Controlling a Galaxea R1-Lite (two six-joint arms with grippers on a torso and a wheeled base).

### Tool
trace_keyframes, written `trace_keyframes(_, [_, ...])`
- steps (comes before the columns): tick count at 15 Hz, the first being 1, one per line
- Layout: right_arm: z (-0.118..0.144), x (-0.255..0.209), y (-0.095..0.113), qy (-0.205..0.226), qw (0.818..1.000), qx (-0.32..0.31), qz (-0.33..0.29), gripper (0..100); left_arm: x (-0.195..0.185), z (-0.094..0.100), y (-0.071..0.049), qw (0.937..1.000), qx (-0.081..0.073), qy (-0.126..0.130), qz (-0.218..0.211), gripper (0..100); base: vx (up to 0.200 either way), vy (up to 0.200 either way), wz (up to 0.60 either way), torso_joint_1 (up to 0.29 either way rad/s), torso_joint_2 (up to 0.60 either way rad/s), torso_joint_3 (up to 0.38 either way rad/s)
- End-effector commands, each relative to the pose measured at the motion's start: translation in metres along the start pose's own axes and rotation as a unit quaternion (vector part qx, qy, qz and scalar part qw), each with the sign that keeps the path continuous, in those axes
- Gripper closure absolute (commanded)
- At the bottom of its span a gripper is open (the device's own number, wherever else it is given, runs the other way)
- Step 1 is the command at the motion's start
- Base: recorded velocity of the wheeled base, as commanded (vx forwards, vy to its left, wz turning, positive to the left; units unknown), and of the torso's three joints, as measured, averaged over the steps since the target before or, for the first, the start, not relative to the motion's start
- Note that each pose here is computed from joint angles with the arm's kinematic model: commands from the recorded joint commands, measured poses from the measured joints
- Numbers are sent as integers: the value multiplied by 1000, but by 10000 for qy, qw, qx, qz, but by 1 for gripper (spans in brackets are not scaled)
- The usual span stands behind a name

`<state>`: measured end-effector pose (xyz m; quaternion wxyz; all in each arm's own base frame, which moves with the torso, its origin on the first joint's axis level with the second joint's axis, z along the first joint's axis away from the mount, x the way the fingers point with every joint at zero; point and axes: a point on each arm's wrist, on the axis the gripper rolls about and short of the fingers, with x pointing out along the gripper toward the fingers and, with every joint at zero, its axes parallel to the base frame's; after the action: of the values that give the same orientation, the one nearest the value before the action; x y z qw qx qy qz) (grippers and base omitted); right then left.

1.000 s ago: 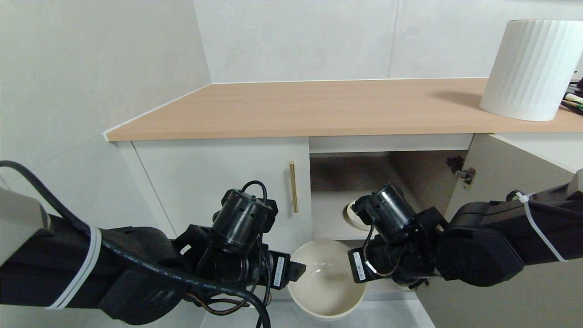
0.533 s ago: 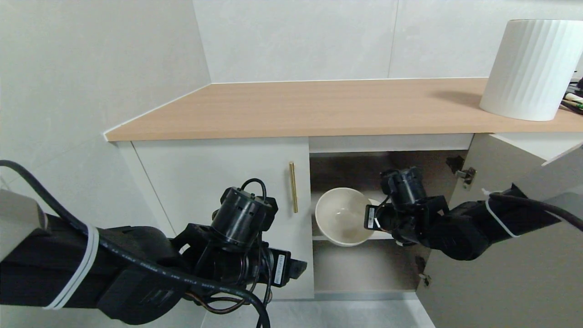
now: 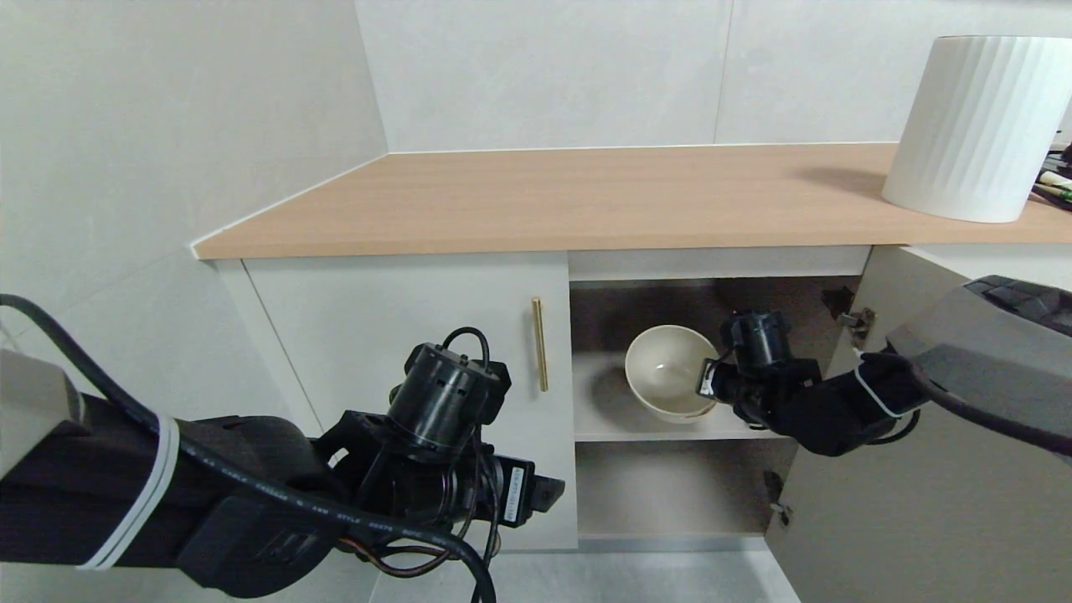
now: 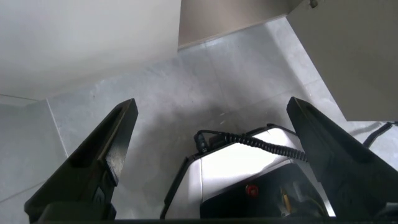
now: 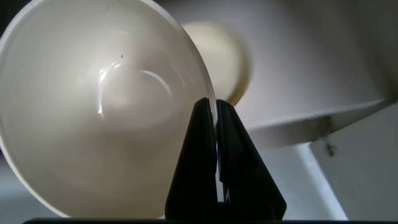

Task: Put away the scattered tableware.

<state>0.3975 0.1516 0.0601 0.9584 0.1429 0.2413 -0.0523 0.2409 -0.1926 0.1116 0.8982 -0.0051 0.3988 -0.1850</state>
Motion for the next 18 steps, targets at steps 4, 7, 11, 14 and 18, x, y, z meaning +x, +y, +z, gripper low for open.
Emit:
trace_keyframes(4, [-4,42,-11,-51,9994,198,-262,100,0,0,0,10000,-7,-3,4,0,0,0,0,0,0,0])
trace_keyframes(7, [-6,60,-10,-153,9991,242,-314,100,0,0,0,10000,-7,-3,4,0,0,0,0,0,0,0])
trace_keyframes(11, [-4,71,-12,-94,9987,242,-440,100,0,1,1,10000,-13,-12,7,0,0,0,0,0,0,0])
trace_keyframes(14, [-7,76,-12,-92,9986,236,-467,100,0,1,1,10000,-13,-12,7,0,0,0,0,0,0,0])
trace_keyframes(18, [-6,77,-11,-112,9986,244,-457,100,0,1,1,10000,-13,-14,14,0,0,0,0,0,0,0])
